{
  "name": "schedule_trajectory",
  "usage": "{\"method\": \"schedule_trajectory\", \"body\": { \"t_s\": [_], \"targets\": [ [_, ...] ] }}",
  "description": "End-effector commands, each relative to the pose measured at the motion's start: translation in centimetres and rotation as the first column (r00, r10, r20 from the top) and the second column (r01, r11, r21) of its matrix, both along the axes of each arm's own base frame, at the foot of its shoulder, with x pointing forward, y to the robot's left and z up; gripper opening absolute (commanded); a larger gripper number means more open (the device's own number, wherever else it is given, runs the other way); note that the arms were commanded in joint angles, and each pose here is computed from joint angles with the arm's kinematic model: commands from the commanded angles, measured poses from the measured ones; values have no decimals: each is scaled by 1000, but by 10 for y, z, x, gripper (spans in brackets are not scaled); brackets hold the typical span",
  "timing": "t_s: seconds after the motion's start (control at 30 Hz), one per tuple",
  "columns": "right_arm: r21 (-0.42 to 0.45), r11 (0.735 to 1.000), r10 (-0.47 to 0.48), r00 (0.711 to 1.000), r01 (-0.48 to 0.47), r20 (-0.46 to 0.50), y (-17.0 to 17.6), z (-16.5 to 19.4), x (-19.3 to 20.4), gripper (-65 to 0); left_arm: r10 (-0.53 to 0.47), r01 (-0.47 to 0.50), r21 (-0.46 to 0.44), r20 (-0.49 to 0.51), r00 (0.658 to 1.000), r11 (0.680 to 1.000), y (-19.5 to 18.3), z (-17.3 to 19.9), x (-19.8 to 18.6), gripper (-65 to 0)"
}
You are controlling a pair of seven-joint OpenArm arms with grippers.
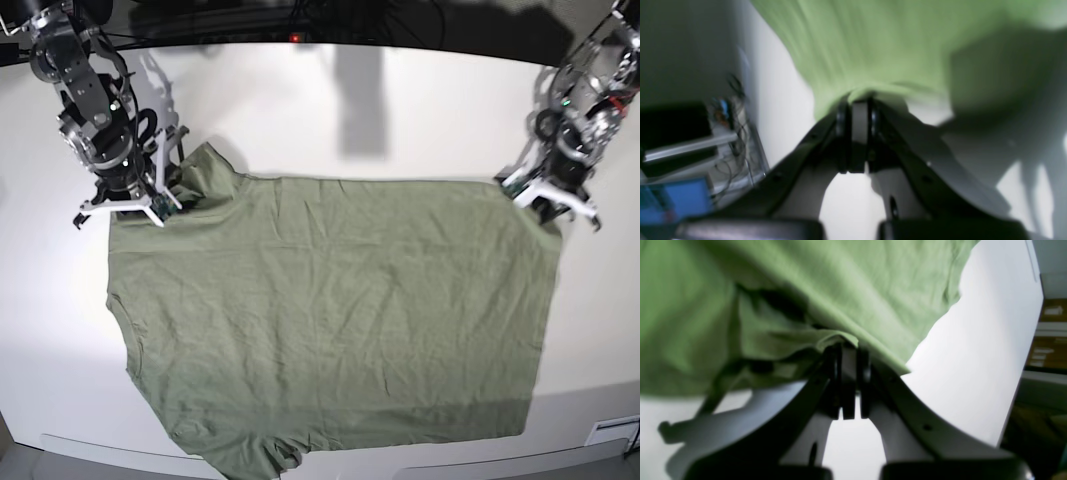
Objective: Fold the T-shirt properly
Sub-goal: 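Drag the shoulder edges with both grippers toward the shirt's hem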
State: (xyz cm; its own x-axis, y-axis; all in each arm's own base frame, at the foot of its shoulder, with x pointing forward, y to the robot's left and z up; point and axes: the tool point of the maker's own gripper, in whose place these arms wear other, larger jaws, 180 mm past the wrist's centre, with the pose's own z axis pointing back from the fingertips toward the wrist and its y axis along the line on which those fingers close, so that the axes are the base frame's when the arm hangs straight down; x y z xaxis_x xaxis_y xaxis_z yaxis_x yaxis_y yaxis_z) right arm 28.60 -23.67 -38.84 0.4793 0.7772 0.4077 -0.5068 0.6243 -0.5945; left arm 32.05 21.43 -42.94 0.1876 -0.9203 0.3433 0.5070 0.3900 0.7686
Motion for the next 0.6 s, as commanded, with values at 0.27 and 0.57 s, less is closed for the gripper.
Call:
{"method": "schedule_trajectory", "body": {
  "t_s": [0.27, 0.57],
  "targets": [
    [115, 993, -36, 990, 20, 135, 34, 31, 45, -650, 98, -96, -25, 105, 990, 995, -3, 40, 52, -650],
    [119, 993, -40, 988, 22, 149, 35, 35, 50, -650, 64, -70, 125, 53, 997, 990, 33, 53, 65, -650]
  ]
}}
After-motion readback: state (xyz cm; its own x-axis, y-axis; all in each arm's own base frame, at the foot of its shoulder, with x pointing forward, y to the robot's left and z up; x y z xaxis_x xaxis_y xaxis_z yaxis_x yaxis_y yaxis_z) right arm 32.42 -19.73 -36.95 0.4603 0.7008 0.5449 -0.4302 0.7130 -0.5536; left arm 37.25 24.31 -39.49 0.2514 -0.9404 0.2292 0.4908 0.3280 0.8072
